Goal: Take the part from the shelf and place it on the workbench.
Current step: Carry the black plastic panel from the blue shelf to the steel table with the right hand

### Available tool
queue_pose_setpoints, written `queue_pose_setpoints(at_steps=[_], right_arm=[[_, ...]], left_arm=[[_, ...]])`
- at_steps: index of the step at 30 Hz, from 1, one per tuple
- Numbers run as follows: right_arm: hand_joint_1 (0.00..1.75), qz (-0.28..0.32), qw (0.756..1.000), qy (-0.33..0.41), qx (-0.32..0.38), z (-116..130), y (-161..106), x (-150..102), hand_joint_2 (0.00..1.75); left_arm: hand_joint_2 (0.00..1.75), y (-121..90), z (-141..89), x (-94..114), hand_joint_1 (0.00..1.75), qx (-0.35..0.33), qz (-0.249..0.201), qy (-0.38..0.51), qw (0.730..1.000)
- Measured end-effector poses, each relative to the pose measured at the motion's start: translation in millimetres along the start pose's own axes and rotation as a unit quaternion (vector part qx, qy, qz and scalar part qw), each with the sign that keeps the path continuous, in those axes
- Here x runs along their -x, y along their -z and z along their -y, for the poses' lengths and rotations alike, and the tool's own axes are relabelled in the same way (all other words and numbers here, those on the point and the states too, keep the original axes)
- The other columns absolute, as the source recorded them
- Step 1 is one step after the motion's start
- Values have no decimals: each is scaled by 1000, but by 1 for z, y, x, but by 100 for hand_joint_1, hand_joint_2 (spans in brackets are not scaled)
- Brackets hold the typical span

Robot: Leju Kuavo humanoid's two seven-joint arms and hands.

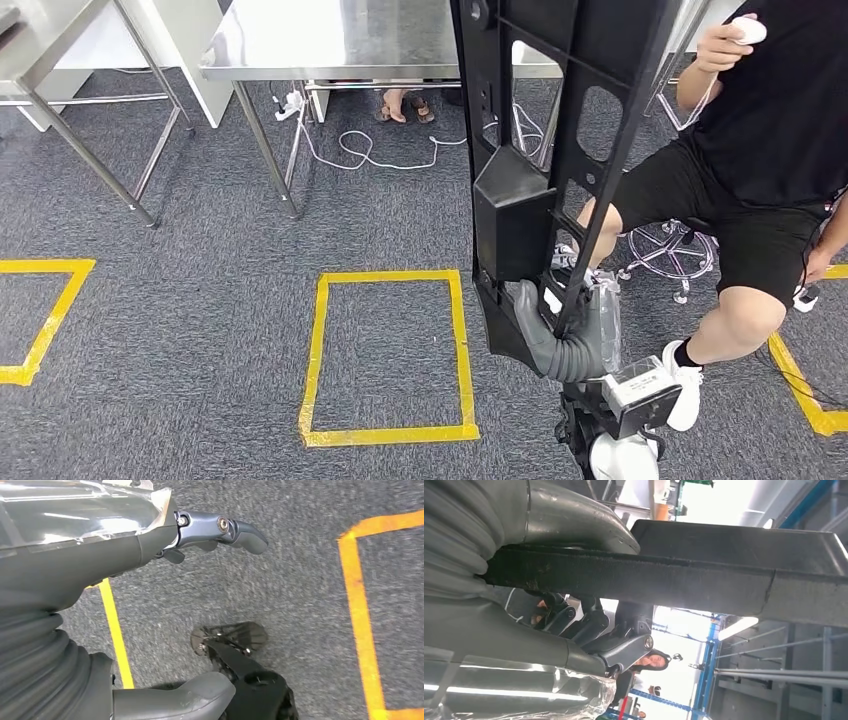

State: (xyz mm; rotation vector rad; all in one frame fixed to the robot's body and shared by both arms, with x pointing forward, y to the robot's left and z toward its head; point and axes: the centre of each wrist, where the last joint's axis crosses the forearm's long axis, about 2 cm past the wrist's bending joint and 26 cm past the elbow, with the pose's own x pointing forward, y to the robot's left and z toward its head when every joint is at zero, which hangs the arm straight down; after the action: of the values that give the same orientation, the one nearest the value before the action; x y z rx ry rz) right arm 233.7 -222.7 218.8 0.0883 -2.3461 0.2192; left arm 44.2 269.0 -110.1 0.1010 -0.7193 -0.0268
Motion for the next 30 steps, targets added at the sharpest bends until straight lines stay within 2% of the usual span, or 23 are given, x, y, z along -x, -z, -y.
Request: queue_pose_setpoints(at_steps=[30], right_arm=[[175,-4,1000,-1,-8,-3,-3,0,175]], left_arm=[[175,1,-4,-1,0,-4,9,6,1000]])
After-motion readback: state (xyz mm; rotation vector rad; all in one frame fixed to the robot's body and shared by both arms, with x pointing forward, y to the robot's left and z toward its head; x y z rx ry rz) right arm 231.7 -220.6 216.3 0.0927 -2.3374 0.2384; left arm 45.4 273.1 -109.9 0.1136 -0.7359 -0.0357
